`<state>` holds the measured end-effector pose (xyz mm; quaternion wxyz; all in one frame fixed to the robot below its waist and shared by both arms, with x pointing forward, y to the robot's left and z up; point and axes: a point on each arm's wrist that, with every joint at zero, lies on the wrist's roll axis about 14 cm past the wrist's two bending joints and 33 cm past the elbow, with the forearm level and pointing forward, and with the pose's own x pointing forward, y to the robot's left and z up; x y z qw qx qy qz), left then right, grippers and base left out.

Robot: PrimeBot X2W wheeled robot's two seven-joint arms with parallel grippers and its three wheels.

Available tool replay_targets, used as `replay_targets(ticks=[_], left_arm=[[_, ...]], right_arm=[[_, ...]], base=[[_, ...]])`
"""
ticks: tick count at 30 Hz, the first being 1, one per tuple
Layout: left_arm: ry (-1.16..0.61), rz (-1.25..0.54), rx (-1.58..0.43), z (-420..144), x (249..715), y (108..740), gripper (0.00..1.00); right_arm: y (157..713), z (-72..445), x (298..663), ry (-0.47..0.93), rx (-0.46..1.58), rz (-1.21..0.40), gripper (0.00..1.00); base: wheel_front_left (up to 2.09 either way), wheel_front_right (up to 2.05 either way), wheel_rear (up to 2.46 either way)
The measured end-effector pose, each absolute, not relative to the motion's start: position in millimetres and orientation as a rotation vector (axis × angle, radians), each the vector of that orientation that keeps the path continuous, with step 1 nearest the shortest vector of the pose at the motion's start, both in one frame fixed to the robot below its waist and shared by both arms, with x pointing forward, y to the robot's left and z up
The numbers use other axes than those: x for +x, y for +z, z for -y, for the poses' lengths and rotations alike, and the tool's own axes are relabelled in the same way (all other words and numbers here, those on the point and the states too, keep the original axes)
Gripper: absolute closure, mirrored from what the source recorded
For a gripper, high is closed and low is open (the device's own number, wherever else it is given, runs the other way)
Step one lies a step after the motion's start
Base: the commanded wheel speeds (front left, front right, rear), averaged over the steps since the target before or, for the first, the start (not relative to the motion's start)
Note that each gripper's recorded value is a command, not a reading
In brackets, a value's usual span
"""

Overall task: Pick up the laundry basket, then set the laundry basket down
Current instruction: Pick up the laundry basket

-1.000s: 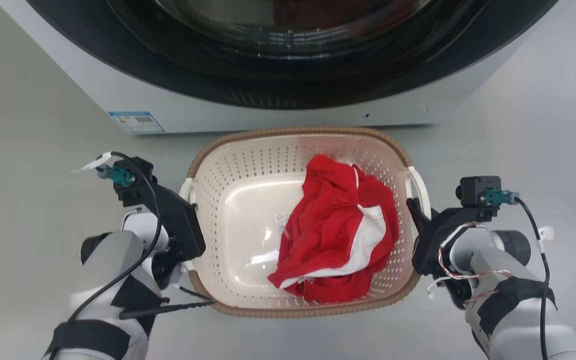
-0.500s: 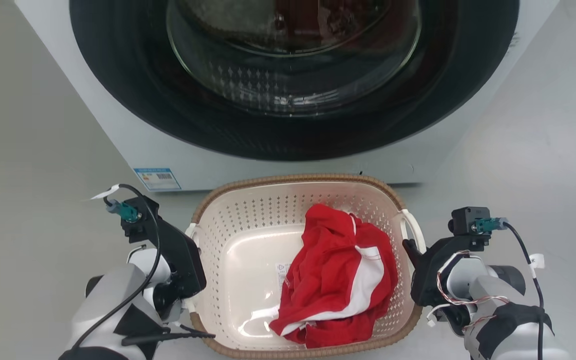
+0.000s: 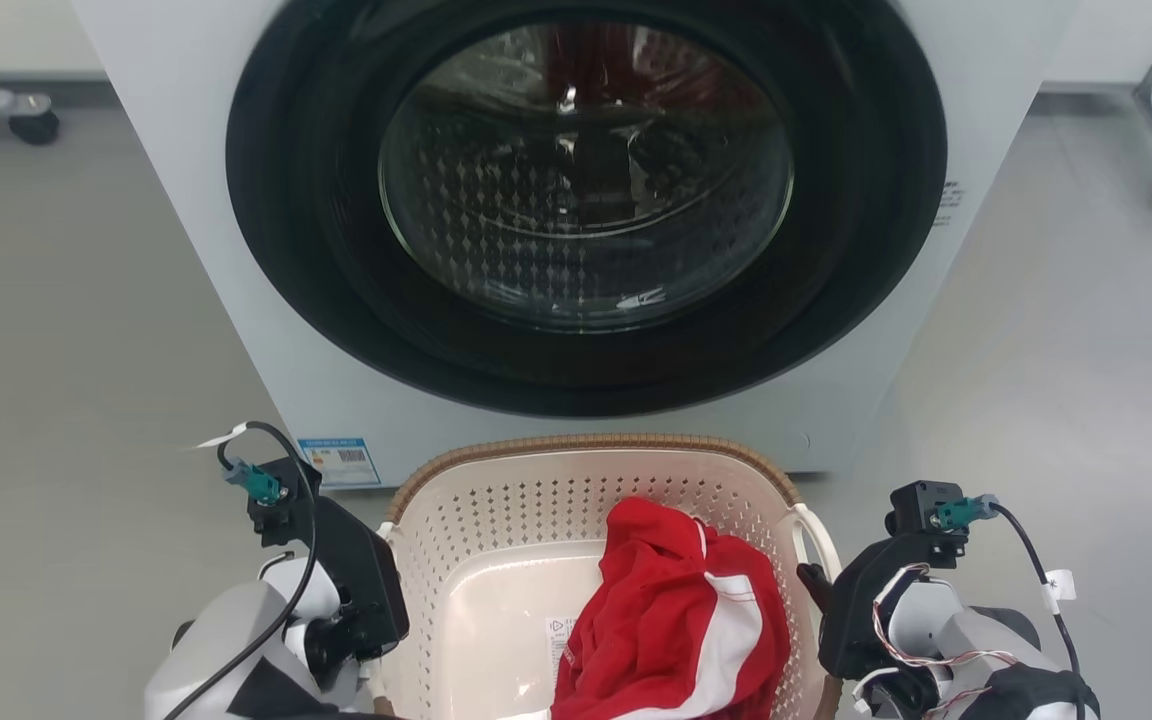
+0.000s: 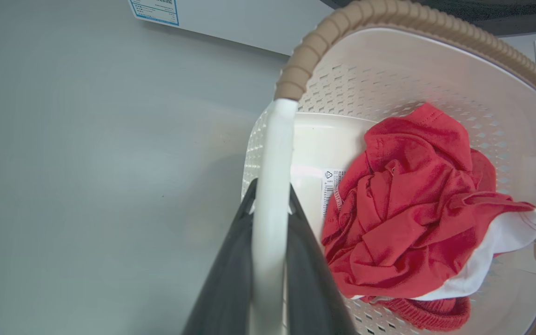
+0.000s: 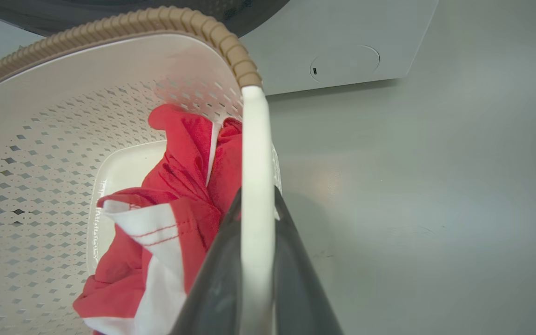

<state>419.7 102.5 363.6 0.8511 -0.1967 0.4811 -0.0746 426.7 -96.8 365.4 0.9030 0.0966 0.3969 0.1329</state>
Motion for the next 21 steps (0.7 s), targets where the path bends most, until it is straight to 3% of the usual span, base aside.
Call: replay_targets(ticks=[21], left_arm=[[-0.172,-0.984,-0.407,-101,401,395,1.00]], right_arm=[[398,97,404,0.282,0.257,-0.822,1.00]], base=[[0.00,0.00,0.00]])
